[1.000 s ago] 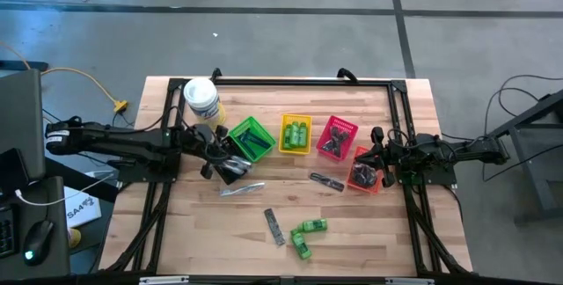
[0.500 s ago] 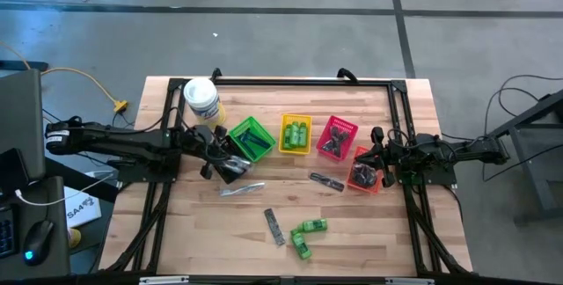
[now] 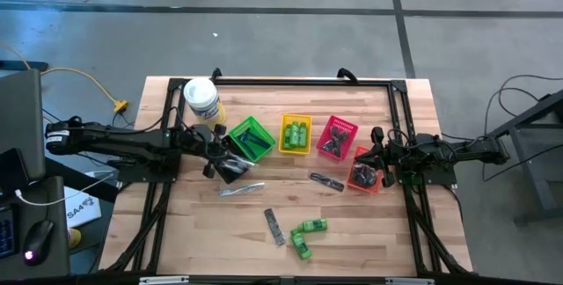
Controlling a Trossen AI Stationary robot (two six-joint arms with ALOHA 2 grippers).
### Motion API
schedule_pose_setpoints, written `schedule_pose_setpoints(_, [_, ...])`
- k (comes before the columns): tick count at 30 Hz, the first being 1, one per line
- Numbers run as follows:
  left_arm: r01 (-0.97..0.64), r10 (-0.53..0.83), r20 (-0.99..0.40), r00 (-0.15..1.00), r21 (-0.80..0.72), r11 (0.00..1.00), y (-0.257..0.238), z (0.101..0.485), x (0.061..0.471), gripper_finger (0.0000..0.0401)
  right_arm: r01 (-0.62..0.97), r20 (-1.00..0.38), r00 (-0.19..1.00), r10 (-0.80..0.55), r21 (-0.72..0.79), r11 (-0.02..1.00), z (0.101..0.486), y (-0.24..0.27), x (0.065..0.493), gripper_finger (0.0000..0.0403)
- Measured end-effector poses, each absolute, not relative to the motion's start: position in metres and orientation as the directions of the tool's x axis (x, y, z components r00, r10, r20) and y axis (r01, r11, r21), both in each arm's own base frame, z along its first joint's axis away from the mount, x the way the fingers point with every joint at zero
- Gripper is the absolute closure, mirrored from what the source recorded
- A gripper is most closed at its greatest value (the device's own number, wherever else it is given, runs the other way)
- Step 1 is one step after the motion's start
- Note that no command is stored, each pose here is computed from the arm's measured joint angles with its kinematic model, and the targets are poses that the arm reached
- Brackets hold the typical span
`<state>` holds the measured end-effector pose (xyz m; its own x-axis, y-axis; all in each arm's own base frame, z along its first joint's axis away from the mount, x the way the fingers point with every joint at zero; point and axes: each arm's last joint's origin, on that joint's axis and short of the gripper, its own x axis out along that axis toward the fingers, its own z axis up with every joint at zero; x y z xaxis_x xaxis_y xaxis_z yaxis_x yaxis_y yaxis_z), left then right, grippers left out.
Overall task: Pick & Place Travel size toiletries
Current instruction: Put the bottom blue toothbrush into the black bin, then put the top black hair comb into the red bin
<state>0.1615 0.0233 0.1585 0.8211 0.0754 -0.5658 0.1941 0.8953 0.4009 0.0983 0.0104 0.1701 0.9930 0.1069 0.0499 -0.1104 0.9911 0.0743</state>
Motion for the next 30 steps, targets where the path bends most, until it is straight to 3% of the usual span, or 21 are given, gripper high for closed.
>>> schedule_pose_setpoints(11, [0.169,0.062,-0.548,0.834,0.36,0.917,0.023,0.166,0.165,0.0312,-0.11,0.05,0.993,0.107,0.074,0.991,0.17,0.01,0.098,0.0399])
schedule_pose_setpoints(23, [0.056,0.019,-0.497,0.868,0.136,0.989,0.023,0.212,0.174,0.0312,-0.109,0.043,0.993,0.106,0.075,0.991,0.169,0.01,0.098,0.0399])
schedule_pose_setpoints(30, [-0.002,0.0,-0.338,0.941,-0.007,1.0,0.021,0.241,0.163,0.0313,-0.11,0.035,0.994,0.107,0.077,0.991,0.169,0.01,0.098,0.04])
